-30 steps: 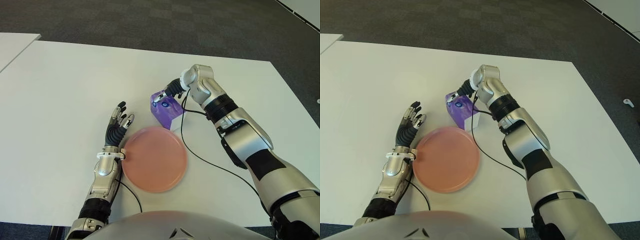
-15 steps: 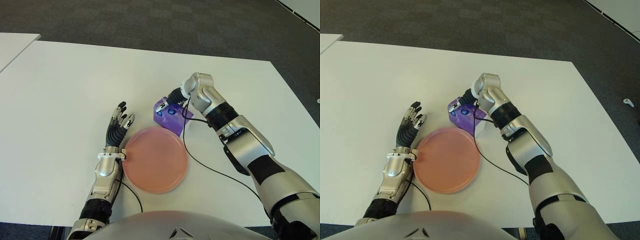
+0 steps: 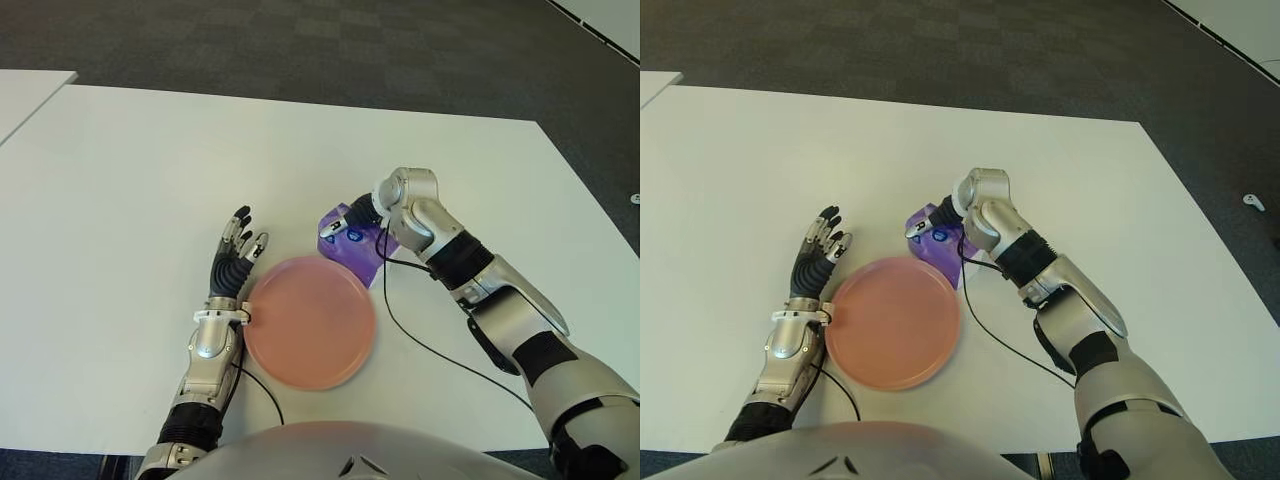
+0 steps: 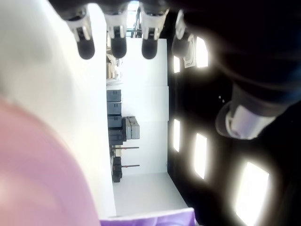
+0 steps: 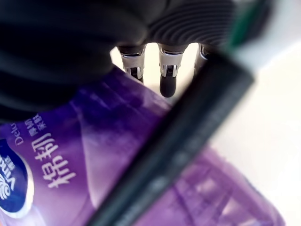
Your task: Put the tissue paper into the plate.
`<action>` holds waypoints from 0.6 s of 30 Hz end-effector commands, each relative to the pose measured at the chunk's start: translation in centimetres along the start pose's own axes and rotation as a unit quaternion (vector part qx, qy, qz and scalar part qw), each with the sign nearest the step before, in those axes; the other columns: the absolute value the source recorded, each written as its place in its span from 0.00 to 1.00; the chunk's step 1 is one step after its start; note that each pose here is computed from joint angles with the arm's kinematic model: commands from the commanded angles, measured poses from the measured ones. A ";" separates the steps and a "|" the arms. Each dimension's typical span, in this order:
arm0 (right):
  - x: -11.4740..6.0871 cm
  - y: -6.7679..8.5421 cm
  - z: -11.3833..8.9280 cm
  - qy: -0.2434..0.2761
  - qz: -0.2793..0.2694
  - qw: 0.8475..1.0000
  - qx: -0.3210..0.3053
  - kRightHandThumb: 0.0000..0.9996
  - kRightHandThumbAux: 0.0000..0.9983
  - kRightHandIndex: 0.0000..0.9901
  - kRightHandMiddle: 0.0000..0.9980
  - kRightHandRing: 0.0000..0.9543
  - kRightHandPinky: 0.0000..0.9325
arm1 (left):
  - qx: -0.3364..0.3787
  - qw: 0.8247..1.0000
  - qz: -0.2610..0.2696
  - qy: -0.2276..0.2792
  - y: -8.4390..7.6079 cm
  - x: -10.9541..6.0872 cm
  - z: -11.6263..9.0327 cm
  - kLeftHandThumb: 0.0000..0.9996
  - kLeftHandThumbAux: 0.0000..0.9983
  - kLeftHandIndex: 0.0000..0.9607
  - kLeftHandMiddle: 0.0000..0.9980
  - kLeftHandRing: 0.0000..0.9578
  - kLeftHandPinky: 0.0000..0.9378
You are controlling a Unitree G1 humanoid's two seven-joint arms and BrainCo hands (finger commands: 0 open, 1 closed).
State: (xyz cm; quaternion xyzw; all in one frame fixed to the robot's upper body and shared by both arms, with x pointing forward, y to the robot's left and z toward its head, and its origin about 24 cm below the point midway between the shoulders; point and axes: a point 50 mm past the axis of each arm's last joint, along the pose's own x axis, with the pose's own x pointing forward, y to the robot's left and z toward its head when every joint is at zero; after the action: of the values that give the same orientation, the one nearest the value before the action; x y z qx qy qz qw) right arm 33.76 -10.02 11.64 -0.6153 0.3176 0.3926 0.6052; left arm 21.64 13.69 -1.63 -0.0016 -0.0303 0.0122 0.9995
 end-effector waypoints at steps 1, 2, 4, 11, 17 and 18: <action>0.6 1.7 -0.2 0.007 0.032 0.999 -0.027 0.10 0.29 0.00 0.00 0.00 0.02 | 0.006 0.997 0.002 0.077 0.6 -2.4 -2.7 0.00 0.56 0.00 0.00 0.00 0.00; 0.5 2.0 -0.2 0.006 0.034 0.999 -0.033 0.09 0.29 0.00 0.00 0.00 0.03 | 0.007 0.997 0.002 0.077 0.6 -2.4 -2.8 0.00 0.56 0.00 0.00 0.00 0.00; 0.4 2.5 -0.2 0.003 0.038 0.998 -0.042 0.07 0.29 0.00 0.01 0.01 0.04 | 0.010 0.997 0.003 0.077 0.7 -2.4 -2.8 0.00 0.57 0.00 0.00 0.00 0.00; 0.3 3.6 -0.5 -0.001 0.040 0.998 -0.052 0.04 0.27 0.07 0.06 0.05 0.05 | 0.013 0.997 0.007 0.075 0.8 -2.5 -2.7 0.00 0.57 0.00 0.00 0.00 0.00; 0.4 5.3 -1.0 -0.005 0.043 0.996 -0.074 0.04 0.25 0.28 0.11 0.09 0.10 | 0.014 0.997 0.007 0.075 0.9 -2.7 -2.7 0.00 0.57 0.00 0.00 0.00 0.00; 0.6 5.6 -1.1 -0.005 0.043 0.996 -0.077 0.04 0.25 0.29 0.11 0.10 0.10 | 0.014 0.997 0.008 0.076 0.9 -2.8 -2.6 0.00 0.57 0.00 0.00 0.00 0.00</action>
State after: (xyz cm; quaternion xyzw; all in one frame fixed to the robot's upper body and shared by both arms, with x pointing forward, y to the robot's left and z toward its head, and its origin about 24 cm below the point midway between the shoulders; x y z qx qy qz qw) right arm 30.79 -10.73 11.01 -0.6517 0.2803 0.4148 0.5698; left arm 21.51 13.88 -1.57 0.0002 -0.0348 0.0137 0.9993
